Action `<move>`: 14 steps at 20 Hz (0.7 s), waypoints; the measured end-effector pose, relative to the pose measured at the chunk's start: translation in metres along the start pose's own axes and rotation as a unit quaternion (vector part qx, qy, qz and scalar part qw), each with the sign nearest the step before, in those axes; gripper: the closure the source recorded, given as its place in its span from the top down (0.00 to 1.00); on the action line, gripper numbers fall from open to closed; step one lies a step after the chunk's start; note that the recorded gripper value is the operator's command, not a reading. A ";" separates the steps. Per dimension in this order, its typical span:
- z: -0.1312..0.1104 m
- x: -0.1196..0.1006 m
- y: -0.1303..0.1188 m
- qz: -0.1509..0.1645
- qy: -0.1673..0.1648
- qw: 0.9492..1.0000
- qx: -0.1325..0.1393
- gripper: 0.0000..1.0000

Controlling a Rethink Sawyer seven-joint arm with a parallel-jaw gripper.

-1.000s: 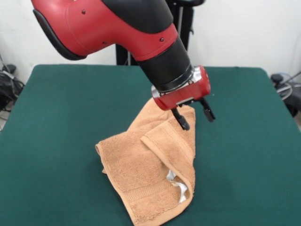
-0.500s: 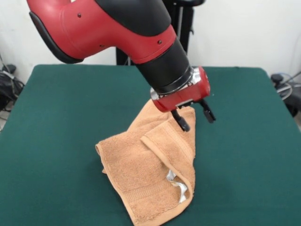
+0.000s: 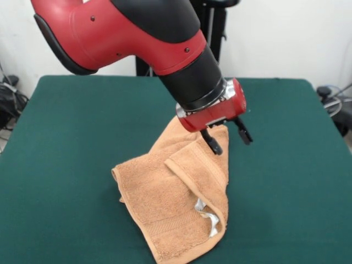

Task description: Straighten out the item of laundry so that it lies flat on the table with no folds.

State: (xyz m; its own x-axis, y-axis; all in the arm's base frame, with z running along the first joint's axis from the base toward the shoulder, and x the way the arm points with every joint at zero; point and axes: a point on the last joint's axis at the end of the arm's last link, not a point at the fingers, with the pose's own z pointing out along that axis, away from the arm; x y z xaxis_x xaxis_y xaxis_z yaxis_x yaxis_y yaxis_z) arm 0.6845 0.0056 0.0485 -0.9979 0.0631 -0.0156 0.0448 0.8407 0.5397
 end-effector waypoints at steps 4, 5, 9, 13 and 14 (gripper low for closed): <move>0.002 0.000 0.001 -0.001 0.001 1.000 -0.001 1.00; 0.003 0.001 0.002 -0.001 0.002 1.000 -0.001 1.00; 0.008 0.004 0.001 -0.003 0.006 1.000 -0.001 1.00; 0.016 0.010 -0.002 -0.013 0.011 1.000 0.004 1.00; 0.018 0.010 -0.003 -0.014 0.011 1.000 0.004 1.00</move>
State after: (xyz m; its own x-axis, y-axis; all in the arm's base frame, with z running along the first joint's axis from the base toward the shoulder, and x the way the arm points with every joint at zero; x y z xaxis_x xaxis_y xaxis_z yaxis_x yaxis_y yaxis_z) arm 0.6749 0.0135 0.0321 -0.9995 0.0280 -0.0113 0.0177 0.8464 0.5322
